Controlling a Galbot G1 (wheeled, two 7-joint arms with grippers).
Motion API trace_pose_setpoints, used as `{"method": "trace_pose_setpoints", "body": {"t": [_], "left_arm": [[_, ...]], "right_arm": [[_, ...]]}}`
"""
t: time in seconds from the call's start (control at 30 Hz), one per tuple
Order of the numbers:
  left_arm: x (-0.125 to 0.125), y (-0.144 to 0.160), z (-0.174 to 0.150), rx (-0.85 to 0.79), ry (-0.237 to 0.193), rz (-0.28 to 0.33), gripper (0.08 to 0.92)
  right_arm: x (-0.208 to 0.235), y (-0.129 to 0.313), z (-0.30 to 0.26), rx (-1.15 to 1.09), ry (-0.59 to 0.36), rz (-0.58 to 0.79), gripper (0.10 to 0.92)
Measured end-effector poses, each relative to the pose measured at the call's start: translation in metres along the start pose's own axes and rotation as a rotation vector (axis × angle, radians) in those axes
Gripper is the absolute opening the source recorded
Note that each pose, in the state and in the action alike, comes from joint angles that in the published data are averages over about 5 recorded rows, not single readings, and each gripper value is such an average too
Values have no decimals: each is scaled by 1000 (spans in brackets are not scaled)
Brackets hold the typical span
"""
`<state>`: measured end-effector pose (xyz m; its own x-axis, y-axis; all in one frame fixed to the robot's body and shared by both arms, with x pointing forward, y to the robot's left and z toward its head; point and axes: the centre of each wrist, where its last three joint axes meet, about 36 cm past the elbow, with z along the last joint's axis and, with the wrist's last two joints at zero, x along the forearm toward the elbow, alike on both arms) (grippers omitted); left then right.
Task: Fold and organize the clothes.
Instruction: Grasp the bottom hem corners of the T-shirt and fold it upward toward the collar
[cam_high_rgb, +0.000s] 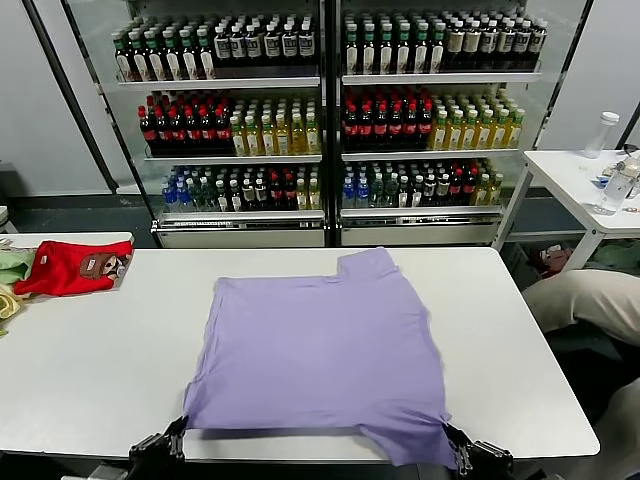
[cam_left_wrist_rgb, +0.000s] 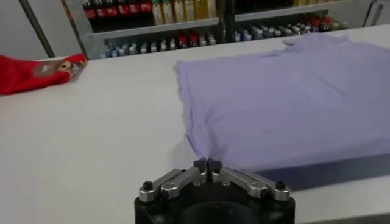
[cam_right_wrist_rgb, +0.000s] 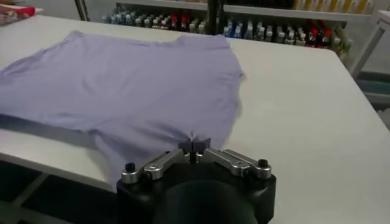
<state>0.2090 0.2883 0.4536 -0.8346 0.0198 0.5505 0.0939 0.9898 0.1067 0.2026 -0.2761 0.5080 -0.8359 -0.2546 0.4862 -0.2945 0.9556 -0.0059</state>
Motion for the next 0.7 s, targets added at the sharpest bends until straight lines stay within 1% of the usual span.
{"method": "trace_pose_setpoints", "body": {"t": [0.13,0.23,0.33,0.5,0.7], "left_arm": [[2,5,-6,-4,-17,-21,88],[-6,8,-12,0,-44,-34,88],[-20,12,-18,13,-75,-42,88],[-51,18,-27,41,-118,-39,88],[-86,21,-35,67,-158,-25,88]], "right_arm": [[-13,-6,-8,-7,-44,28,115],[-28,-11,-11,-9,-70,48,115],[-46,-17,-13,-10,-89,64,115],[-76,-24,-14,-13,-109,83,115],[-109,-27,-13,-22,-113,91,115]]}}
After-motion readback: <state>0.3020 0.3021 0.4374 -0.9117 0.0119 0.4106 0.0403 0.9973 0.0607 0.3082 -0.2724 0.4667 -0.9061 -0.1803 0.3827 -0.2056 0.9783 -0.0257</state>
